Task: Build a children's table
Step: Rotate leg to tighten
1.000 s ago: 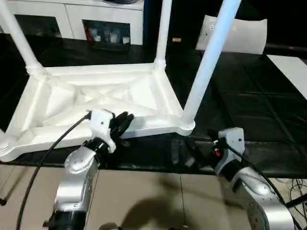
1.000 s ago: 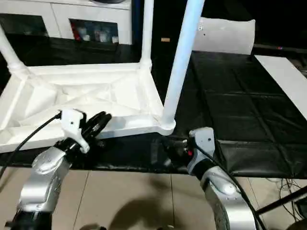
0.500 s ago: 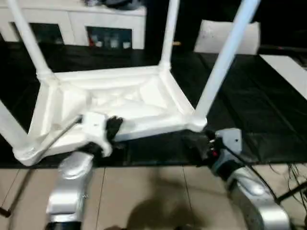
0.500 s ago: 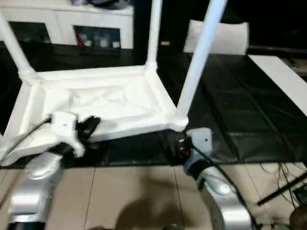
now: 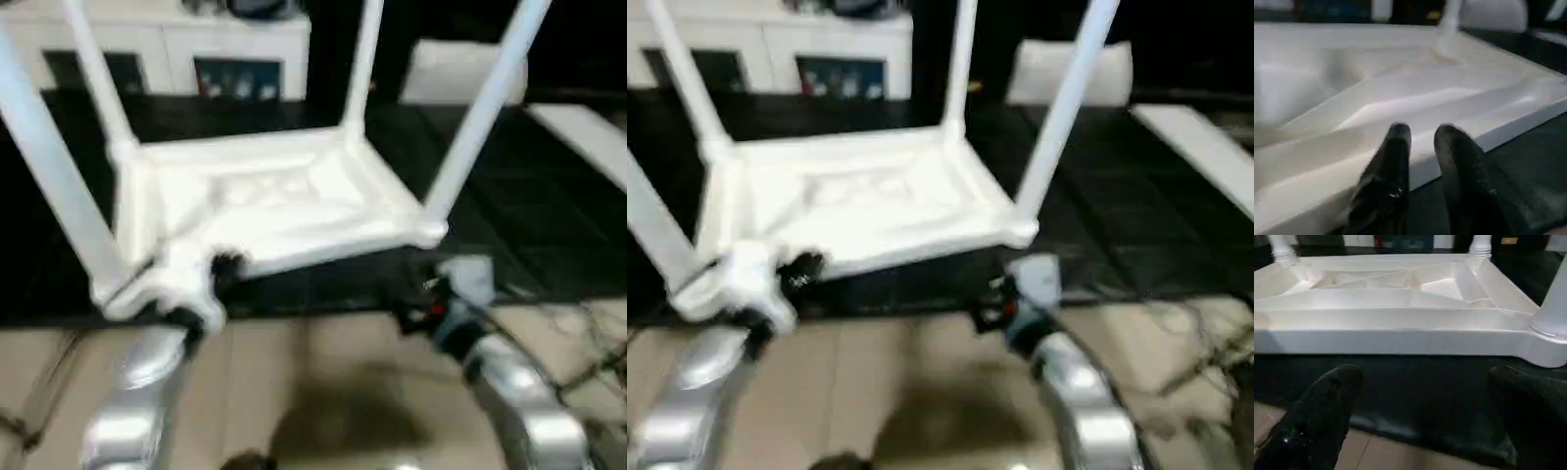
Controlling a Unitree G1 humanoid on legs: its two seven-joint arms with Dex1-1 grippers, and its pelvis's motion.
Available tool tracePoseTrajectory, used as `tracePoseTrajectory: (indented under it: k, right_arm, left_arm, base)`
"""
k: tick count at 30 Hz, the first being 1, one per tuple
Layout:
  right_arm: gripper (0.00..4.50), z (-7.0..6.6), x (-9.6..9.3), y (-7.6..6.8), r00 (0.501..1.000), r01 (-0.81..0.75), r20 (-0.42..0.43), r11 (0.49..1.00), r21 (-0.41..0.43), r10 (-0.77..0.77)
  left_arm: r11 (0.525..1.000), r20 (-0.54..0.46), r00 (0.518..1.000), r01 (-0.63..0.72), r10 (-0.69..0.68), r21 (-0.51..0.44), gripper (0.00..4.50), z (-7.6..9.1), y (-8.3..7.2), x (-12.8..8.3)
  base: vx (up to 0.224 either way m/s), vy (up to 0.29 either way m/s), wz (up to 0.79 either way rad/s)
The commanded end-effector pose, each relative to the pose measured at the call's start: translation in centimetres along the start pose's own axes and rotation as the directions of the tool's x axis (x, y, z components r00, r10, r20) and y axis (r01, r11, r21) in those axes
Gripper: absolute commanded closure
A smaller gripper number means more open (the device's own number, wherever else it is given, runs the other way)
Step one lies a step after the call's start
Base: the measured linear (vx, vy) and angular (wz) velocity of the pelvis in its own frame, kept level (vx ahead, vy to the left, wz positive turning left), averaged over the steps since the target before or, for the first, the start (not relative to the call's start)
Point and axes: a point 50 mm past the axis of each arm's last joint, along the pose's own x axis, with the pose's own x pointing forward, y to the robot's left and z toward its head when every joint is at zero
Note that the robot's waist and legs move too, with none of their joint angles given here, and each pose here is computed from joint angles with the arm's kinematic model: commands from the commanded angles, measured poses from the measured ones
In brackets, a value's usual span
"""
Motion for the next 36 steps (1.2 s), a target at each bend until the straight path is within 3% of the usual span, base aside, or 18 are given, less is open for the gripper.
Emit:
tracePoseTrajectory:
  k: [1,8,16,20,28,31,36]
  right_arm:
    - [0.00,0.8,0.2,-0.2,1.000,-0.009,0.027,1.000,-0.016,0.009]
    - [0.00,1.0,0.3,-0.1,0.998,-0.046,0.037,0.999,-0.026,0.047]
    - [0.00,0.9,0.3,0.4,0.994,-0.102,0.023,0.994,-0.039,0.103]
    - [0.00,0.8,0.5,0.6,0.994,-0.108,0.014,0.994,-0.034,0.108]
    - [0.00,1.3,0.9,0.3,0.996,-0.075,0.047,0.997,-0.031,0.076]
    - [0.00,1.3,0.8,0.1,0.997,-0.062,0.039,0.998,-0.031,0.063]
    - [0.00,1.0,0.3,0.0,0.998,-0.049,0.032,0.999,-0.017,0.049]
  left_arm:
    - [1.000,0.003,1.000,-0.028,0.028,-0.007,3.31,0.1,-0.1,-0.3]
    - [0.999,-0.024,0.999,-0.037,0.036,-0.005,3.31,-0.7,-0.3,-2.4]
    - [0.992,0.057,0.990,-0.130,0.129,0.007,3.31,-0.5,-0.3,-3.8]
    - [0.992,0.075,0.992,-0.106,0.100,0.074,3.31,0.1,-0.7,-2.9]
    - [0.986,0.053,0.986,-0.162,0.160,0.048,3.31,0.3,-0.3,-1.5]
    - [0.985,0.050,0.985,-0.169,0.167,0.038,2.94,0.2,-0.3,-1.4]
    - [0.983,0.054,0.984,-0.171,0.168,0.065,2.94,0.5,-0.1,-1.2]
  base:
    - [-0.053,0.050,0.15]
    - [-0.056,0.058,-0.09]
    - [-0.079,0.021,-0.14]
    - [0.001,-0.072,-0.08]
    - [-0.019,-0.057,0.46]
    - [-0.005,-0.232,0.42]
    - [0.047,-0.181,0.05]
